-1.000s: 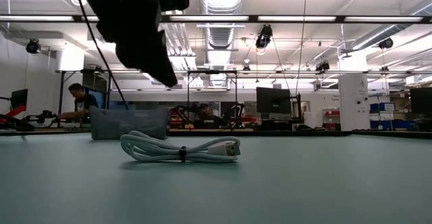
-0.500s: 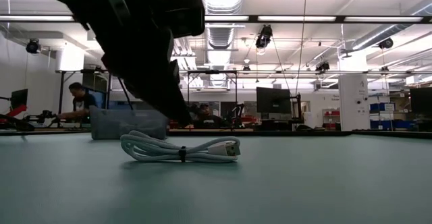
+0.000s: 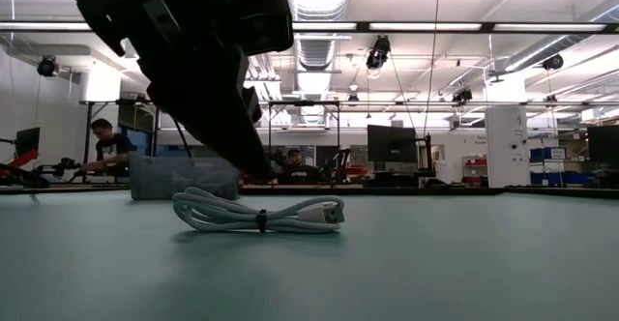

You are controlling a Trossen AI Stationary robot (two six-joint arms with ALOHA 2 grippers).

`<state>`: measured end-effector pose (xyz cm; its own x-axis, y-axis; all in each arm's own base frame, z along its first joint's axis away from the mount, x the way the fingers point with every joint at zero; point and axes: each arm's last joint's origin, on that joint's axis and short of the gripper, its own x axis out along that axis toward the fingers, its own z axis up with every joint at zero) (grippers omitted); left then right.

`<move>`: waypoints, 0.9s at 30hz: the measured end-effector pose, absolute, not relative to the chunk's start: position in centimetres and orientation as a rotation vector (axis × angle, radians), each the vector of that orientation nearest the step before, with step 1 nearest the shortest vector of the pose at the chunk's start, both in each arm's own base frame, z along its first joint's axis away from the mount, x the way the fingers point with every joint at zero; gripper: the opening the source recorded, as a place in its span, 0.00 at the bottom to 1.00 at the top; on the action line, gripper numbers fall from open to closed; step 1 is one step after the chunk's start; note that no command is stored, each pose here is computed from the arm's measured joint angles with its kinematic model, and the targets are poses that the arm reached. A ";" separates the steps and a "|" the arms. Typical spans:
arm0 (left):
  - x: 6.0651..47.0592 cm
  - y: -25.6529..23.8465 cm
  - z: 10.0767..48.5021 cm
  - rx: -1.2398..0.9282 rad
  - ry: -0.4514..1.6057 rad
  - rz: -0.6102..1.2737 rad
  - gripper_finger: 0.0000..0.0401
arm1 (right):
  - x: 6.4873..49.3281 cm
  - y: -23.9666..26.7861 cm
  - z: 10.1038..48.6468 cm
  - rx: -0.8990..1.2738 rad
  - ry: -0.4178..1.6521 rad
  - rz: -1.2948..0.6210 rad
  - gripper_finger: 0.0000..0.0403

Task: Pick and place USB-C Cables
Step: Put the white charger cable into the black bin

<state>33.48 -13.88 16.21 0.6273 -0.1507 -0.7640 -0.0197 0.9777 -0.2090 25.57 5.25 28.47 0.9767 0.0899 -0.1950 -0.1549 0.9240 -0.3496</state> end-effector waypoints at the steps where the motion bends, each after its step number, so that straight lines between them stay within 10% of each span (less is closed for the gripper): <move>1: 33.5 -13.9 16.2 -0.201 0.892 -0.078 0.15 | 25.6 5.3 28.5 -0.372 0.177 0.126 0.41; 14: 33.3 -14.1 15.6 -0.111 0.889 -0.076 0.51 | 25.6 5.3 28.5 -0.372 0.177 0.126 0.41; 27: 33.2 -14.0 14.3 -0.075 0.909 -0.036 0.53 | 25.6 5.3 28.5 -0.372 0.178 0.126 0.41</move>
